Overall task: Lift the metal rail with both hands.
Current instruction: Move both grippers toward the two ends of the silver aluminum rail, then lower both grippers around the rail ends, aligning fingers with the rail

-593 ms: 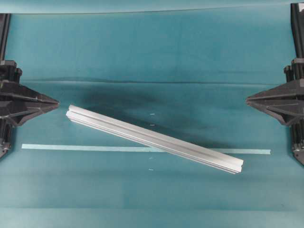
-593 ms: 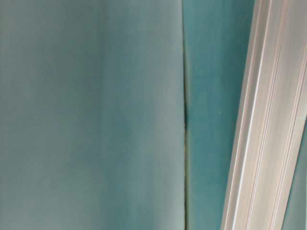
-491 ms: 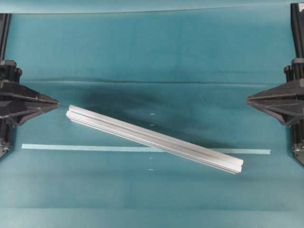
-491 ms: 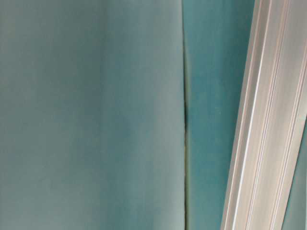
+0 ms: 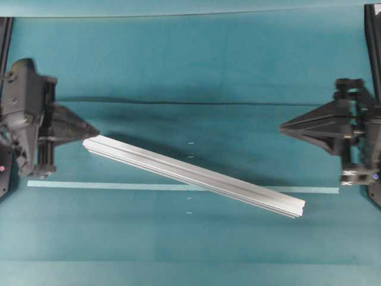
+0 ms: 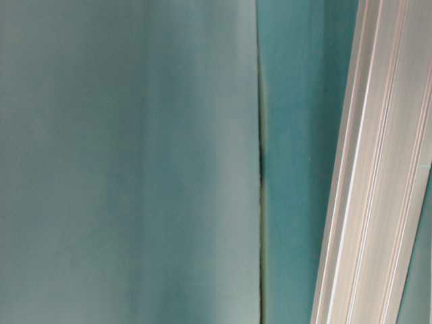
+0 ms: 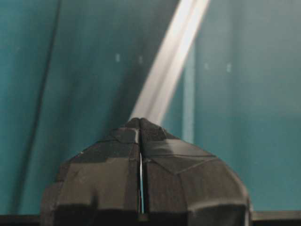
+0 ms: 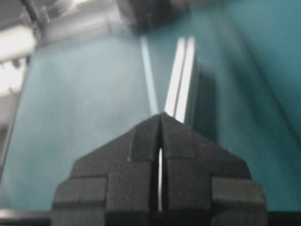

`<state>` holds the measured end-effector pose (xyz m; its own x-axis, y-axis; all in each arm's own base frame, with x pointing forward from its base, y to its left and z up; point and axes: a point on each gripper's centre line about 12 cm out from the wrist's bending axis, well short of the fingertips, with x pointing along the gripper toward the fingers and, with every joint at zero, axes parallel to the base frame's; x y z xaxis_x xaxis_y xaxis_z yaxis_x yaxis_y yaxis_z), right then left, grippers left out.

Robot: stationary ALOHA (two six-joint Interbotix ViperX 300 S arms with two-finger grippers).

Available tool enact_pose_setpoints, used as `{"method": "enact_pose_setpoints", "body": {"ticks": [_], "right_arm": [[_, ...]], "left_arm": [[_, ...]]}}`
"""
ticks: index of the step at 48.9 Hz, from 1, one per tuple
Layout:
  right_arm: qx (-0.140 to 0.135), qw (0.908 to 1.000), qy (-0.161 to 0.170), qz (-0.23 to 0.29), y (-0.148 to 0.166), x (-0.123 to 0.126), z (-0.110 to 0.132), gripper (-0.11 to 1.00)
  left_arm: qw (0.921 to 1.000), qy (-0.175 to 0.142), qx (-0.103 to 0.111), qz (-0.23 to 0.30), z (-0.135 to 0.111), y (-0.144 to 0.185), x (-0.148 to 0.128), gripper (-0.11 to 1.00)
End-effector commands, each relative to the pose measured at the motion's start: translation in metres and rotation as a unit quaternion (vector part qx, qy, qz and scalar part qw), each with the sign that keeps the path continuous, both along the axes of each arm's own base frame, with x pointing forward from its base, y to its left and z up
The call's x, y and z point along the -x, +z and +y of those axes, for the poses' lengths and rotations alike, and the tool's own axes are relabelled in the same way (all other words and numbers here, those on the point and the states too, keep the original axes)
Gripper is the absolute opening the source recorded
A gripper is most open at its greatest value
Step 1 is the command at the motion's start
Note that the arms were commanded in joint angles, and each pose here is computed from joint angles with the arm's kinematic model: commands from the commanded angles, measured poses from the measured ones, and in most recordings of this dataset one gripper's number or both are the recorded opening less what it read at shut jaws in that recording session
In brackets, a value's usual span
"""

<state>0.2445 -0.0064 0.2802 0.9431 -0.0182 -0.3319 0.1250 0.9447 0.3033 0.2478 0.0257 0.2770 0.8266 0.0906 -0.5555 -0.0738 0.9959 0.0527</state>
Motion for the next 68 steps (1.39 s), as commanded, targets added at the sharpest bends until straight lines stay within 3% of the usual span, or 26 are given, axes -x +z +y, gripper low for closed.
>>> {"method": "enact_pose_setpoints", "body": {"ticks": [1,14,21,29,40,46,57,64,68], "right_arm": [[-0.024,0.9984,-0.002,0.052,0.006,-0.013,0.001,-0.02],[-0.072,0.9794,-0.004,0.189,0.001,-0.045,0.009,-0.02],[-0.072,0.9637,0.010,0.257,-0.005,-0.066,0.019,-0.02],[-0.068,0.9410,0.020,0.331,-0.013,-0.084,0.026,-0.02],[-0.055,0.9134,0.050,0.400,-0.017,-0.097,0.047,-0.02],[-0.053,0.9056,0.054,0.417,-0.019,-0.097,0.051,-0.01],[-0.055,0.9017,0.047,0.426,-0.025,-0.097,0.047,0.05],[-0.058,0.8974,0.041,0.436,-0.029,-0.097,0.043,0.17],[-0.059,0.8955,0.039,0.440,-0.032,-0.097,0.041,0.32]], "left_arm": [[0.9998,-0.005,-0.017,-0.005,0.003,0.014,-0.006,-0.05],[0.9967,-0.022,-0.041,0.066,0.009,0.021,-0.021,-0.06],[0.9913,-0.038,-0.052,0.115,0.011,0.027,-0.032,-0.06],[0.9784,-0.065,-0.066,0.184,0.012,0.024,-0.044,-0.06],[0.9695,-0.092,-0.085,0.211,0.013,0.025,-0.058,-0.06],[0.9684,-0.098,-0.090,0.211,0.012,0.026,-0.061,-0.06],[0.9599,-0.131,-0.117,0.218,0.010,0.021,-0.060,-0.06],[0.9585,-0.137,-0.121,0.219,0.008,0.019,-0.059,-0.05],[0.9585,-0.136,-0.118,0.221,0.008,0.018,-0.058,-0.02]]}}
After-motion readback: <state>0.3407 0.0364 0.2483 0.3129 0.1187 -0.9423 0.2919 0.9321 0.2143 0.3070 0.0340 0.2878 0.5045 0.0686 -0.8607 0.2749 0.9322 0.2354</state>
